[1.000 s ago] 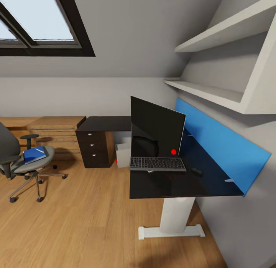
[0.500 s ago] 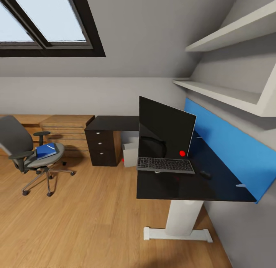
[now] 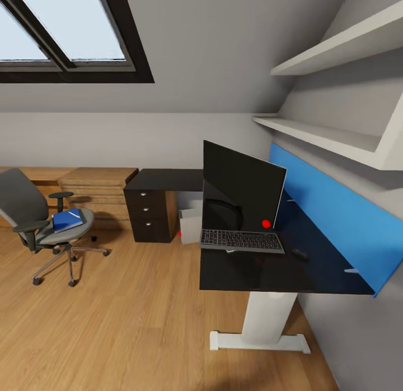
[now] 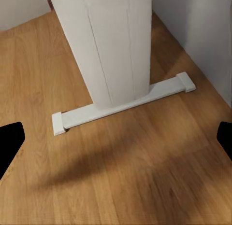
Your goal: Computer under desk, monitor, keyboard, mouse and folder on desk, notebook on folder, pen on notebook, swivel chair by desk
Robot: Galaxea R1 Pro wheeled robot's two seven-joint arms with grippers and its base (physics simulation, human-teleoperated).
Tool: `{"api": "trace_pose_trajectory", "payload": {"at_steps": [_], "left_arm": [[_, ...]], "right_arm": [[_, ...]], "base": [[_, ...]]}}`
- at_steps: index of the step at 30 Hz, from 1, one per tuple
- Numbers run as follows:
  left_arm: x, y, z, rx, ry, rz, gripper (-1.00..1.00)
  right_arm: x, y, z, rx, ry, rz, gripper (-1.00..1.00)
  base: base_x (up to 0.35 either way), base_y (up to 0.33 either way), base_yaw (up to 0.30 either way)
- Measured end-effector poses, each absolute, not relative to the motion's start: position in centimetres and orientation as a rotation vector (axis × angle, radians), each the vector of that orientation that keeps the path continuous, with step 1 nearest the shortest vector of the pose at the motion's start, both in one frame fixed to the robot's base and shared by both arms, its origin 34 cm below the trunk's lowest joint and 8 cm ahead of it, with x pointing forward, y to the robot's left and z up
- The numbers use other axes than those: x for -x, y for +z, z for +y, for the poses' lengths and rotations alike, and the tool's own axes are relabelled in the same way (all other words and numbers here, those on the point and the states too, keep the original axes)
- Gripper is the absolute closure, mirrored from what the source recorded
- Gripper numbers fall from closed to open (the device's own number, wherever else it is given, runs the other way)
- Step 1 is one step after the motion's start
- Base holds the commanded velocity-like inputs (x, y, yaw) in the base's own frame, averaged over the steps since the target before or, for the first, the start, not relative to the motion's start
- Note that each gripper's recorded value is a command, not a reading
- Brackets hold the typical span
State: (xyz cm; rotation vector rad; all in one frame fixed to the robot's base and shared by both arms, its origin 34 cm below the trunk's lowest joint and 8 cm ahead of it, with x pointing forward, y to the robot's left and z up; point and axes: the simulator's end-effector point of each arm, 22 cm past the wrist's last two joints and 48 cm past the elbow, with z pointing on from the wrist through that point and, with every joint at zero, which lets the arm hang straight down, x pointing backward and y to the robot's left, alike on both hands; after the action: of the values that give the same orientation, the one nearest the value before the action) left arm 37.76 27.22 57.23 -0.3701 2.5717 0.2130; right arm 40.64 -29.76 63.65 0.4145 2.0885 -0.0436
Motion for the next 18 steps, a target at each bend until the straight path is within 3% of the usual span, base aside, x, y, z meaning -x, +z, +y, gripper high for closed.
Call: {"api": "trace_pose_trajectory", "payload": {"at_steps": [11,13,18], "left_arm": [[-38.0,57.3,27.1,0.358,0.207,2.563,-1.00],[-38.0,57.3,27.0,0.355,0.206,2.563,-1.00],[-38.0,57.3,27.2,0.359,0.209,2.563,-1.00]], "right_arm": [[-61.3,76.9,-34.8,-0.499,-0.075,1.794,-1.00],[-67.9,80.8,-34.8,-0.492,-0.069,1.819,-1.00],[-74.8,84.8,-33.7,-0.482,-0.028,1.895,-1.00]], "base": [[0.000,0.000,0.000],[0.000,0.000,0.000],[0.000,0.000,0.000]]}}
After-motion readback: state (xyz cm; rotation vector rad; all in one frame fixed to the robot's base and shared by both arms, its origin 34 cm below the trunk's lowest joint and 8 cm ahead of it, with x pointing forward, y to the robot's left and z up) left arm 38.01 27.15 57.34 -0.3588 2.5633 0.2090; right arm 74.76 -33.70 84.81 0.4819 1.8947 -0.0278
